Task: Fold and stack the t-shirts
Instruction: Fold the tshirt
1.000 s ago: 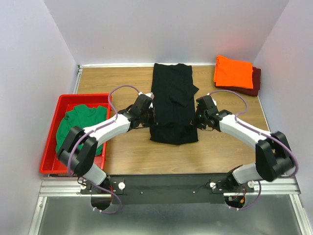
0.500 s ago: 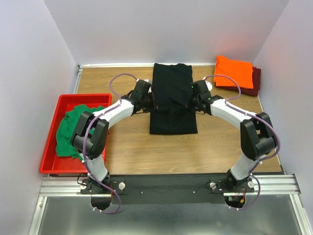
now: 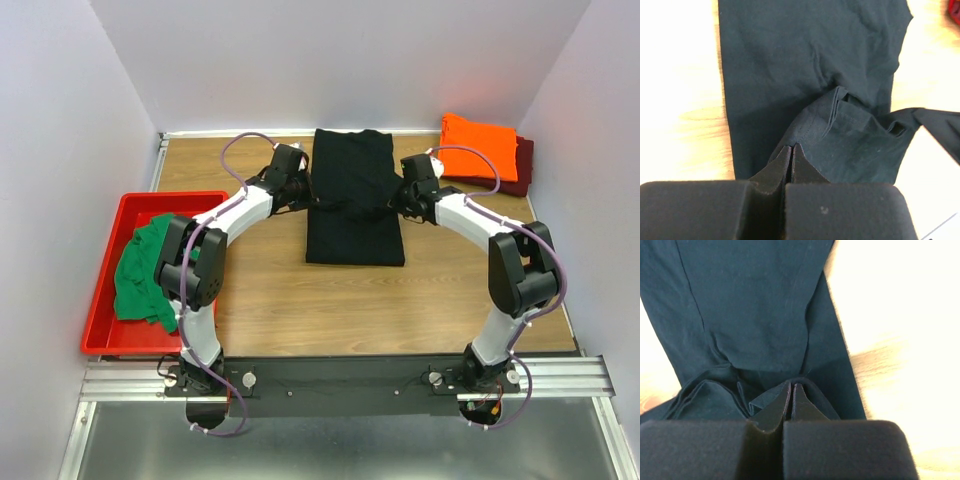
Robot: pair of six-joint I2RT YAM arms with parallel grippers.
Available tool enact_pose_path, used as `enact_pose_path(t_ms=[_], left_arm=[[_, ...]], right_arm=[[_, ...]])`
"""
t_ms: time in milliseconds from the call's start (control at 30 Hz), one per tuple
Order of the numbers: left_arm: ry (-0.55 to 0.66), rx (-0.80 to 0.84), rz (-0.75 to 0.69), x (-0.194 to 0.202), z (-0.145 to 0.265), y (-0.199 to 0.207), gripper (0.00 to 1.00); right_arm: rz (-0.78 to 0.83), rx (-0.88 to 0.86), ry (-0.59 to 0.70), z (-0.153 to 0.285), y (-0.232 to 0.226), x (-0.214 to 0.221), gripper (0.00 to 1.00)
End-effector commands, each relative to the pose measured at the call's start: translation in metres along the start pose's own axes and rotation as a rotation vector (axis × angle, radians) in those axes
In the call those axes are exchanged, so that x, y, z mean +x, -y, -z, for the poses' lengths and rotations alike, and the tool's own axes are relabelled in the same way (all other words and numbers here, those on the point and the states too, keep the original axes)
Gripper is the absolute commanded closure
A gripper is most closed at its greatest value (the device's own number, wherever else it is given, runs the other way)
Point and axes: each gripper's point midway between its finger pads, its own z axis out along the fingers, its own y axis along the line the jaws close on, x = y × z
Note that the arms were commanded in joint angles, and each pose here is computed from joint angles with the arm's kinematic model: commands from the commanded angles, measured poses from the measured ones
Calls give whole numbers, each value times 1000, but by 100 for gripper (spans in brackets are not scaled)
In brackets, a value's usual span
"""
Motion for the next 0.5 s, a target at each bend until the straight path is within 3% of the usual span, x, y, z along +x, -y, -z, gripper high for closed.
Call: enact_pose_path(t_ms=[0, 467], left_arm=[[-14, -11, -10, -3, -1, -4, 100], [-14, -24, -18, -17, -26, -15, 100]], right_arm=[[-11, -18, 23, -6, -1, -13, 100], [-48, -47, 26, -22, -2, -29, 100]])
